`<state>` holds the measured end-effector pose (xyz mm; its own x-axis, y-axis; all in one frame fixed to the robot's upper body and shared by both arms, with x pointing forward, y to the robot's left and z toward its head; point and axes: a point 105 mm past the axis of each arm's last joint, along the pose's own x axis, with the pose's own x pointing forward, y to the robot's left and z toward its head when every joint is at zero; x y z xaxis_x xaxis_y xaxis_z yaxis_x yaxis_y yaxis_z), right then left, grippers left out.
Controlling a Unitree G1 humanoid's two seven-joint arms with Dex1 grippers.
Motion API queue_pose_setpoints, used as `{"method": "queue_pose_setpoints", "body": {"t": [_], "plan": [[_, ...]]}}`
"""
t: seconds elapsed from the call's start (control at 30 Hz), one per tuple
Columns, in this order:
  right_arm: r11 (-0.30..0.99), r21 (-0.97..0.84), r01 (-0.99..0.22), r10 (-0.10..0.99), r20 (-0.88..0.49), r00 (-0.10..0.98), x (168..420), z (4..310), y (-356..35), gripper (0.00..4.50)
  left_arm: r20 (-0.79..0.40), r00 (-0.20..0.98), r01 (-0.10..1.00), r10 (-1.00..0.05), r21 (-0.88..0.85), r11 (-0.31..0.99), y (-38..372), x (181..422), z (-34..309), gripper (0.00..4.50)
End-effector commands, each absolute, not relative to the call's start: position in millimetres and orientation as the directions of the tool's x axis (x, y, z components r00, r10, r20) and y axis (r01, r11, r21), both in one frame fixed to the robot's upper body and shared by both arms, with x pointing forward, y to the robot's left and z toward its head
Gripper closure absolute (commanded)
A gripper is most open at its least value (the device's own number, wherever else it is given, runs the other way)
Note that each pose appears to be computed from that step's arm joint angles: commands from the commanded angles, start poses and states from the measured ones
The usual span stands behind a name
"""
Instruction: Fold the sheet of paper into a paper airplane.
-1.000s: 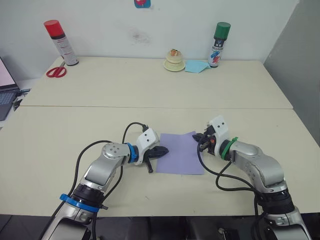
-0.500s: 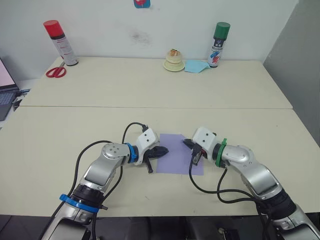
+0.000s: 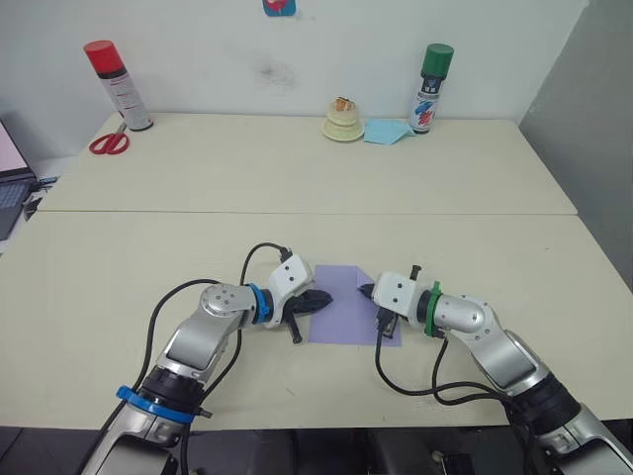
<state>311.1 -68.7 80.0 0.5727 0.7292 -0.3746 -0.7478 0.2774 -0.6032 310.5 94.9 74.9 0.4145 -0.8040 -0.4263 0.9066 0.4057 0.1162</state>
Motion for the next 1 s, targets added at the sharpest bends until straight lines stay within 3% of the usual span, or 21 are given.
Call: {"method": "queue_pose_setpoints", "body": {"t": [0.03, 1.0], "plan": [[0.210, -0.651, -0.729, 0.748, -0.373, 0.549, 310.7, 79.7, -66.0, 4.46, -0.461, 0.401, 0.908, -0.791, 0.088, 0.409, 98.2, 306.0, 64.8, 4.50], [0.101, -0.686, -0.721, 0.765, -0.409, 0.497, 305.5, 65.3, -63.4, 4.46, -0.463, 0.403, 0.907, -0.790, 0.084, 0.414, 99.6, 306.3, 65.8, 4.50]]}}
